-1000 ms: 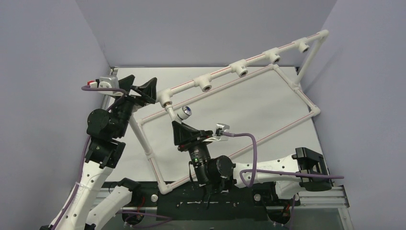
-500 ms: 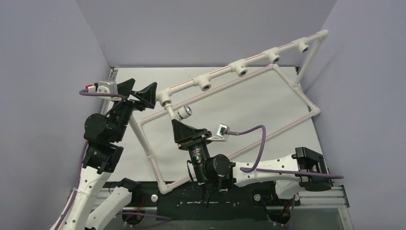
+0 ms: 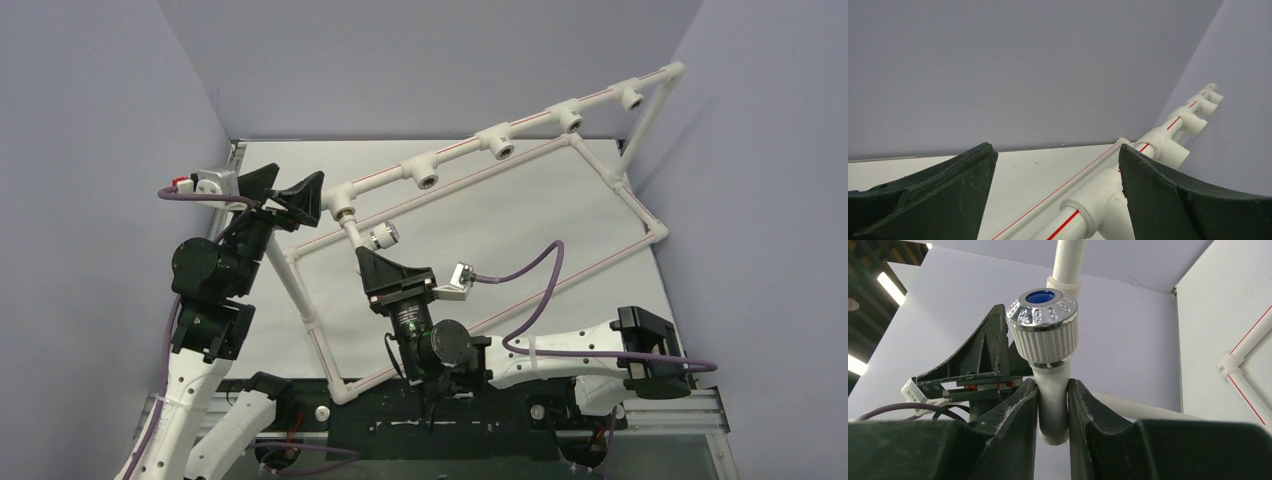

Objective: Install the water faucets

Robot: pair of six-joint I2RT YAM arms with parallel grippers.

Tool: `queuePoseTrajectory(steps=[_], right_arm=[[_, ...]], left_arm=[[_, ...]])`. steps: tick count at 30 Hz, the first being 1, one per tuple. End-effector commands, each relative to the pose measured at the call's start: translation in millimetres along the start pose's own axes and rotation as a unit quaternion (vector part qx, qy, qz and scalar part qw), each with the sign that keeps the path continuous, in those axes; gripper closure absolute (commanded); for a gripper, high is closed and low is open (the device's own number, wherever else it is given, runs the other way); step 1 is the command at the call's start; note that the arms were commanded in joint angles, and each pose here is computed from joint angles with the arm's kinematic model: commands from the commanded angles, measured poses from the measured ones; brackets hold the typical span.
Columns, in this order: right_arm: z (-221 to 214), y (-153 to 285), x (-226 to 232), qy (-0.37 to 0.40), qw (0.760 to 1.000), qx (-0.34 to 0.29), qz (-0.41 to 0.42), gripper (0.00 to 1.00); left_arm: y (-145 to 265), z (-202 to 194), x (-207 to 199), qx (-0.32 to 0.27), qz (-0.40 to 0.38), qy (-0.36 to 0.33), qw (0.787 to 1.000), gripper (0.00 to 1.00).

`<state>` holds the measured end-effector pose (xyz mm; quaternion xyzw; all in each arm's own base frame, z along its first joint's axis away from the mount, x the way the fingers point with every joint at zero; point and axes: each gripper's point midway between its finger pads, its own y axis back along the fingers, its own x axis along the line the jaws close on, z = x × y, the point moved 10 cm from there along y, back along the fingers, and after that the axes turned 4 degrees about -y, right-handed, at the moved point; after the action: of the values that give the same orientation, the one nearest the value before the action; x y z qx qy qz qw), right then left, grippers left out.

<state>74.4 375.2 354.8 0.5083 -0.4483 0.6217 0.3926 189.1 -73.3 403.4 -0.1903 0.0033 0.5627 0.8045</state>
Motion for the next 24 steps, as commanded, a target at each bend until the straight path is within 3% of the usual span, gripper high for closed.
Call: queuePoseTrajectory(steps=[1,6,20,24], right_arm=[[-4,-10,2,-0.042,0.999,-0.013,-0.011,1.00],[-1,-9,1,-0.043,0.999,-0.011,-0.009,1.00],[11,-5,-3,-0.041,0.999,-0.013,-0.009,0.60],[12,-4,-3,-0.041,0.999,-0.011,-0.008,0.53]], left_arm=[[14,-61,20,0.148,0.061,0.013,0.987,0.10],[14,-61,22,0.148,0.065,0.012,0.987,0.10],[12,-63,28,0.150,0.077,0.016,0.986,0.10],[11,-63,27,0.153,0.067,0.018,0.986,0.10]])
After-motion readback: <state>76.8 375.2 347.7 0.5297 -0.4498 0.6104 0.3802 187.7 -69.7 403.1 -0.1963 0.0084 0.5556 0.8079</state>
